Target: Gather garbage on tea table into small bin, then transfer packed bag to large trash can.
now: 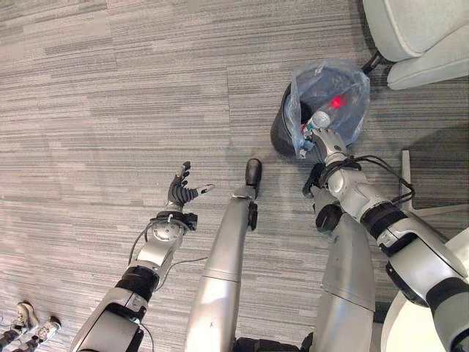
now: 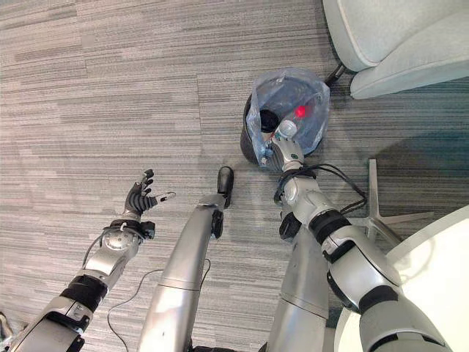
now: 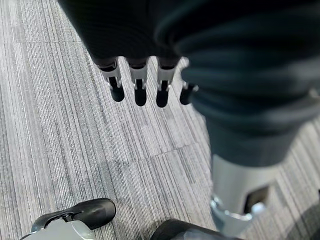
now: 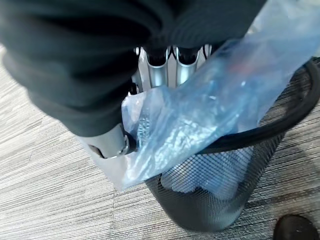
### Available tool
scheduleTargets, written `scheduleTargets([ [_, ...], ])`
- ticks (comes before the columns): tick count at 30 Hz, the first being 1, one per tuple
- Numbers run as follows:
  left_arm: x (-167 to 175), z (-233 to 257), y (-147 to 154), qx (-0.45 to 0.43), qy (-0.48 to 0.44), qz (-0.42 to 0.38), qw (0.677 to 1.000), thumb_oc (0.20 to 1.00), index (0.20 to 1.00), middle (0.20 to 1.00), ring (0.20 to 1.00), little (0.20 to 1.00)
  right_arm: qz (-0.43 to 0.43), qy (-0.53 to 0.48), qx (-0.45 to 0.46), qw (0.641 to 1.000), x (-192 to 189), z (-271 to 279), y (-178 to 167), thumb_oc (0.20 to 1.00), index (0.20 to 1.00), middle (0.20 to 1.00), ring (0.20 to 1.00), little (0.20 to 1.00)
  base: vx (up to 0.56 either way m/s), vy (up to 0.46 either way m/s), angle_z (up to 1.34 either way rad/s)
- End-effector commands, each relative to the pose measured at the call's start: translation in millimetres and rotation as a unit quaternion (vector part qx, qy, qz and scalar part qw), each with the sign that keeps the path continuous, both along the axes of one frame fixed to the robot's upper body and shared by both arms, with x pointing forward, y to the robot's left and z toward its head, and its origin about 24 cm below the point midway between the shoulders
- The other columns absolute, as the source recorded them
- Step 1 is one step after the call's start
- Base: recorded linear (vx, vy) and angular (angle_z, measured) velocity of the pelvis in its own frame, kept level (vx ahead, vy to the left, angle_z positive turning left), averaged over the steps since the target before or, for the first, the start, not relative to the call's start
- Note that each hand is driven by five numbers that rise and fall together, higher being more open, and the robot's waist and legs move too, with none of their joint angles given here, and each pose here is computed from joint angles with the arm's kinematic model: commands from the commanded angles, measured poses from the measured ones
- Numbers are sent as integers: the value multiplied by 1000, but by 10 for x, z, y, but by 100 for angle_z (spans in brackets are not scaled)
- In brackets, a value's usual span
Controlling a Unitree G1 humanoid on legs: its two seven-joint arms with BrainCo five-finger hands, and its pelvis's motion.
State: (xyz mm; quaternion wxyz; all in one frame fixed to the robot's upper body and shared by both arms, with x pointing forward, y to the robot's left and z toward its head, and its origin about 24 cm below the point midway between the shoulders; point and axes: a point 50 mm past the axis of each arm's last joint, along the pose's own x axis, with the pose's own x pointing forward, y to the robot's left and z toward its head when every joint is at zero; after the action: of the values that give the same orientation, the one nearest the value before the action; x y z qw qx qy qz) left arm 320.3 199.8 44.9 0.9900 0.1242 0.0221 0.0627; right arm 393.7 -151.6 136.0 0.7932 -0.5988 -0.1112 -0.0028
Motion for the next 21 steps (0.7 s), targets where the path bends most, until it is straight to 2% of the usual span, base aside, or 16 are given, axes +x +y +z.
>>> scheduleTargets([
  [1, -135, -146, 97, 9, 18, 11, 1000, 1000, 1000, 1000, 1000, 1000, 36, 6, 32, 999, -109, -147, 121, 200, 200, 200, 200, 200, -13, -44, -3],
  [15, -166, -192, 126, 4, 26, 25, 999, 1000, 1000, 1000, 1000, 1000, 23, 24, 48, 998, -122, -256, 114, 200, 200, 200, 200, 200, -1, -3, 0],
  [16, -163, -192, 126, 3, 26, 26, 999, 1000, 1000, 1000, 1000, 1000, 25, 36, 79, 996, -131, -289, 143, 200, 200, 200, 200, 200, -8, 39, -3],
  [18, -161, -196, 111, -4, 29, 22, 999, 1000, 1000, 1000, 1000, 1000, 33, 62, 206, 976, -174, -323, 212, 200, 200, 200, 200, 200, -30, 59, -3],
  [21, -145, -199, 99, -4, 32, 20, 999, 1000, 1000, 1000, 1000, 1000, 39, 80, 305, 948, -208, -349, 257, 200, 200, 200, 200, 200, -41, 44, -6],
])
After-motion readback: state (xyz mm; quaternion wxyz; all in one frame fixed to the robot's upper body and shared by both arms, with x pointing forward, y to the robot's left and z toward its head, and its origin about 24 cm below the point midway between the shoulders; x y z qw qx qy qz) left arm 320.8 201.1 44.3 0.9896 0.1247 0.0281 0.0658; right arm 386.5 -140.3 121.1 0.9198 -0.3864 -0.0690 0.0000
